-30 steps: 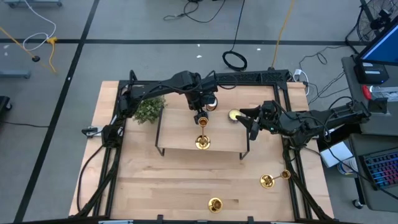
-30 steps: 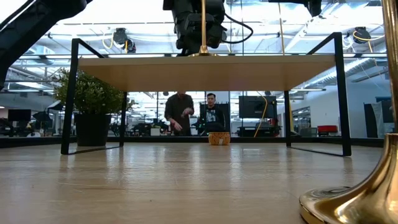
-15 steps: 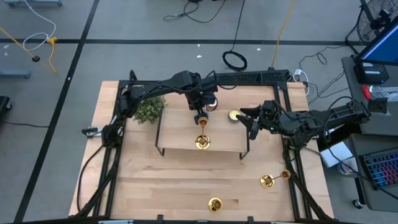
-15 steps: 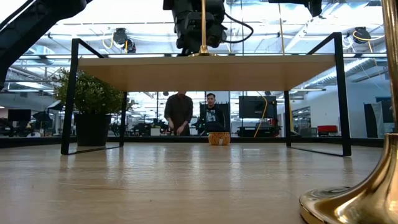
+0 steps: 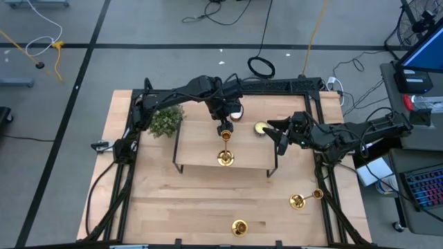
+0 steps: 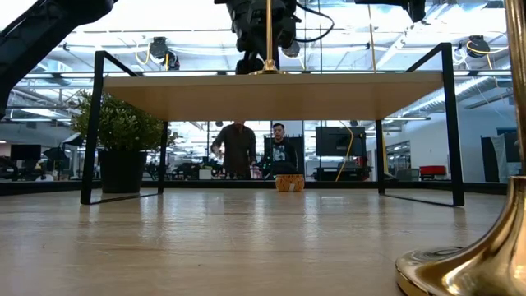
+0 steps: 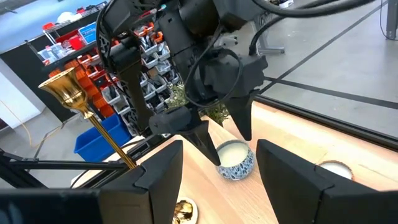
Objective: Pick & Place candle stick holders
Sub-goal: Put the bottom scented candle on the shelf
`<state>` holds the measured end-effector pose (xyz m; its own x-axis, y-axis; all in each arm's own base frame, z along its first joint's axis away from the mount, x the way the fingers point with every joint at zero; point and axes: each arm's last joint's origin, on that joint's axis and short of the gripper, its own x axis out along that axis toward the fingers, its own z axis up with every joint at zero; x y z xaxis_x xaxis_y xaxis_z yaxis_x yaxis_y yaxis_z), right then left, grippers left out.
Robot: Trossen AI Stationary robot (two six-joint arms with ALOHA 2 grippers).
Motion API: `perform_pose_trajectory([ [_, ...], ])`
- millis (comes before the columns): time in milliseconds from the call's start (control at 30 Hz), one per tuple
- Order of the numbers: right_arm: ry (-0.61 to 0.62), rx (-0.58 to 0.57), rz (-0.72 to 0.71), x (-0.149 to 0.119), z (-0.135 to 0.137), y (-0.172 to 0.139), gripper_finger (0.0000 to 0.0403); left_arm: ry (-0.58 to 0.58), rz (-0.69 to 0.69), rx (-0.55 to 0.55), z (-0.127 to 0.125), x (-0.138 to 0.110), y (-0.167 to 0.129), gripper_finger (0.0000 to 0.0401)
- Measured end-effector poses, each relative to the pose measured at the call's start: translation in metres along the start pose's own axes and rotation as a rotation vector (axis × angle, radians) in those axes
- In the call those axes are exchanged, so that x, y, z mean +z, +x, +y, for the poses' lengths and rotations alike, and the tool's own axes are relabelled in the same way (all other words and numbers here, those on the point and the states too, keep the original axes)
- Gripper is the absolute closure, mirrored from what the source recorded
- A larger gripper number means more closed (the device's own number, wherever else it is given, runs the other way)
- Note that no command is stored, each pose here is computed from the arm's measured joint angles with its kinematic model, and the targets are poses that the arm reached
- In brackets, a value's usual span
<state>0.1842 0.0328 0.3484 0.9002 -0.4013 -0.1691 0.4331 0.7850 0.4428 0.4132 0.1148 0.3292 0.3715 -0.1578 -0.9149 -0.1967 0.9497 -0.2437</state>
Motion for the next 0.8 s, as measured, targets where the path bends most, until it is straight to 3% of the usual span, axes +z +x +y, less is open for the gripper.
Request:
perform_pose_trajectory([
  [233, 0.000, 0.000, 0.000, 0.000, 0.000, 0.000, 0.0203, -0.008, -0.039, 0.048, 0.004, 0.003, -0.010, 0.0071],
  [467, 0.016, 0.001, 0.000, 0.000, 0.000, 0.000, 0.0203, -0.059, -0.100, 0.196, 0.024, -0.005, -0.047, 0.0112],
  [533, 0.023, 0.001, 0.000, 0.000, 0.000, 0.000, 0.0203, -0.103, -0.112, 0.228, 0.030, -0.011, -0.061, 0.0136],
  [633, 0.036, 0.001, 0.000, 0.000, 0.000, 0.000, 0.0203, -0.174, -0.098, 0.189, 0.038, -0.022, -0.078, 0.0185],
  [800, 0.048, 0.001, 0.000, 0.000, 0.000, 0.000, 0.0203, -0.196, -0.033, 0.175, 0.040, -0.033, -0.085, 0.0308],
])
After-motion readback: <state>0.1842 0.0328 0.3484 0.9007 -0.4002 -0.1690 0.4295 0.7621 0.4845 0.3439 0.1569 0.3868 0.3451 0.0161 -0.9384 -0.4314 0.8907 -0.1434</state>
